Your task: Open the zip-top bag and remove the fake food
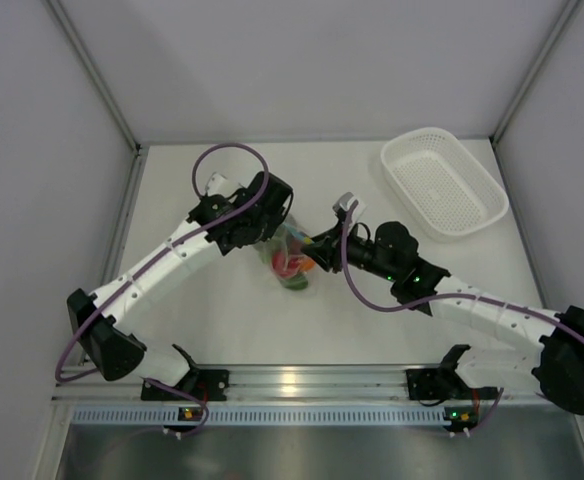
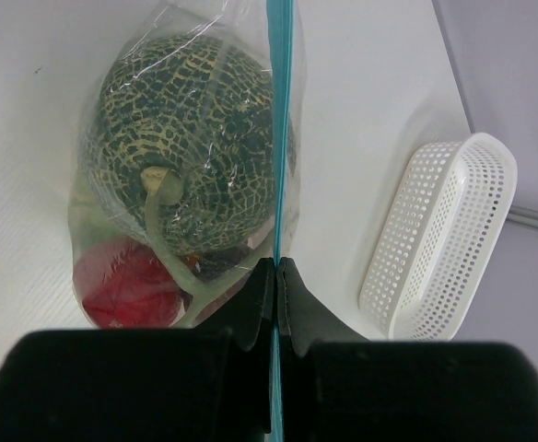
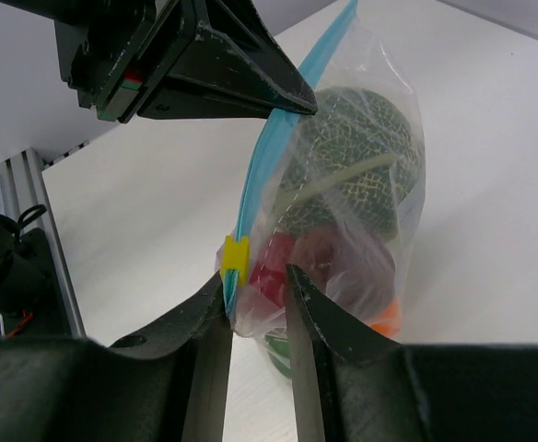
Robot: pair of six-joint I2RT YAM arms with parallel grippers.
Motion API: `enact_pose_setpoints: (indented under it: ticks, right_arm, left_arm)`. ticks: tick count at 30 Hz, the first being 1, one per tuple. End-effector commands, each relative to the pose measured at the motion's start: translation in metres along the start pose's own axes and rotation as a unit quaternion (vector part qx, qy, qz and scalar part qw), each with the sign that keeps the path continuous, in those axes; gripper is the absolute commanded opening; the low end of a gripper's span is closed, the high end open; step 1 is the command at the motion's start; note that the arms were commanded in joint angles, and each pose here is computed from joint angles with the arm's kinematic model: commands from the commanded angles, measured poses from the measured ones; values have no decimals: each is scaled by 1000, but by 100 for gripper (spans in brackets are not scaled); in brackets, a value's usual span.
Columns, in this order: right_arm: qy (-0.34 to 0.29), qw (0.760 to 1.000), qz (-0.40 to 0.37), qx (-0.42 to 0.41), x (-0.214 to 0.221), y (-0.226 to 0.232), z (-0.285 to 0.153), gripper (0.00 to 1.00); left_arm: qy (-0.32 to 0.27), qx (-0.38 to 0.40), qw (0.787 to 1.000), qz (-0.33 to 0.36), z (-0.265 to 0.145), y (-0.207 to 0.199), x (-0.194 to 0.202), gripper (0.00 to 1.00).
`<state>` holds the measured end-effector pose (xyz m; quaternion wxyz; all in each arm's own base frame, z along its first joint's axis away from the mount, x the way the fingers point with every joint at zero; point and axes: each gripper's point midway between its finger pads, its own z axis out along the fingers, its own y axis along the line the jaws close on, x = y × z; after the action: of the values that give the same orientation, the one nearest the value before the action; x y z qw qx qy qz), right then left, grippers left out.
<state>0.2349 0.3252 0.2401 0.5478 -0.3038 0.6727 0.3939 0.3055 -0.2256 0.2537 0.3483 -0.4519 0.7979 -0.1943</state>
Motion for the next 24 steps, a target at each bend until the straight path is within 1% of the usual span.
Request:
enact_pose_setpoints:
  ticks: [1, 3, 7, 10, 13, 17, 24]
  right_arm:
    - [-27, 999, -8, -17, -11, 9, 5, 29]
    - [-26, 1000, -7, -17, -8, 9, 7, 29]
    - [-26, 999, -10, -17, -8, 8, 8, 25]
    - [-29, 999, -12, -19, -10, 9, 7, 18]
    - [-38, 999, -16, -22, -13, 10, 6, 18]
    - [-47, 998, -21, -19, -15, 10, 3, 6]
    - [-68, 997, -35, 3, -22, 2, -6, 0]
  left_arm:
    - [0, 47, 998, -40, -15, -21, -10, 0]
    - [2, 51, 998, -40, -16, -23, -10, 0]
    - [6, 55, 998, -38, -16, -24, -8, 0]
    - [8, 55, 998, -37, -15, -23, -7, 0]
    - [6, 55, 998, -37, -14, -22, -7, 0]
    - [1, 52, 998, -31, -13, -20, -8, 0]
    - [-10, 49, 998, -36, -13, -11, -13, 0]
